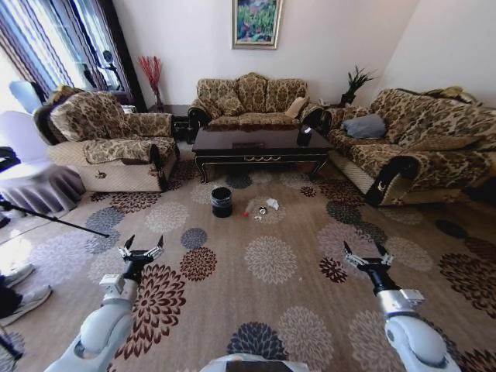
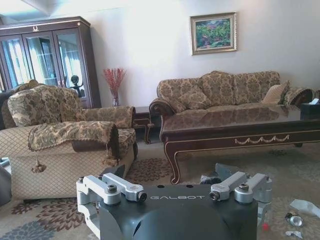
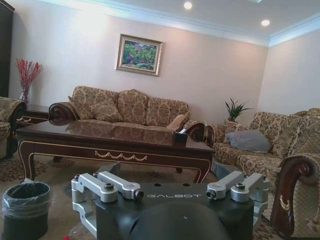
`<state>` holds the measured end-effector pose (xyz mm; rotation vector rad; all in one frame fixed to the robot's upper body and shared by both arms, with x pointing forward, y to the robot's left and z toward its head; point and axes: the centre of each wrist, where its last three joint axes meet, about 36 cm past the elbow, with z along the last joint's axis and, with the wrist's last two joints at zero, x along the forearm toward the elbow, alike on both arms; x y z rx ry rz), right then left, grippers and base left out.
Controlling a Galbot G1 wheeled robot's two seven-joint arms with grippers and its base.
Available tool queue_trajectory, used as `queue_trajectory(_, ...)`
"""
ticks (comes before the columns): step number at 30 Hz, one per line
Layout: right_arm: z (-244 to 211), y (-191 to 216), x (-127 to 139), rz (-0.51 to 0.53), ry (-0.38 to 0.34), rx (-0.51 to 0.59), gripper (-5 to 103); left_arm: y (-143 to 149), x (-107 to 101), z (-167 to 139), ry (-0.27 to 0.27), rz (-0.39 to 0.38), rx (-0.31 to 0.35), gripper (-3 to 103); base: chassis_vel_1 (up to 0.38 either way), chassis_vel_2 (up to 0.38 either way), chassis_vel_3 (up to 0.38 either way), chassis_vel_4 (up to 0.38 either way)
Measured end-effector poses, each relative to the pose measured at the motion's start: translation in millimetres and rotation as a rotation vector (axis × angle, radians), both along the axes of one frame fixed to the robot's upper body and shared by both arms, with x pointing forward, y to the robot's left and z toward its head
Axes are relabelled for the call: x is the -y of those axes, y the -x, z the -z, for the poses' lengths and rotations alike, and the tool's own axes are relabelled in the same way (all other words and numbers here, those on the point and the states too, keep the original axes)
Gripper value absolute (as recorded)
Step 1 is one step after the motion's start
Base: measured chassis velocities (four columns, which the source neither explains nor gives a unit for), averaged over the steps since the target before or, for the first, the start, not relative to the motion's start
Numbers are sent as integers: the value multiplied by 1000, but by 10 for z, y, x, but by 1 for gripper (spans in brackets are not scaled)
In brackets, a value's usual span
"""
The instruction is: Move to the front of the table and pick up the trash from the floor, then place it into the trash bin.
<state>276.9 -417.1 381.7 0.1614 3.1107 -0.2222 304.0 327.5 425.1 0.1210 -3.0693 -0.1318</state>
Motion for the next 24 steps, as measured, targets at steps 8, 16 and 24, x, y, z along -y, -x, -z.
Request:
queue_trajectory(8,-20,61,-10,11,-3,0,100,4,10,8,16,-8,-11,100,0,0,0,0)
queue_trajectory(16,-54,81,-54,7,-6,8,100,-16,-15,-3,11,-15,-10,100,0,0,0,0)
queue_trajectory(24,-37,68,-68,13,-7,2,100,0,37,-78,19,-6,-72,100,0,0,0,0)
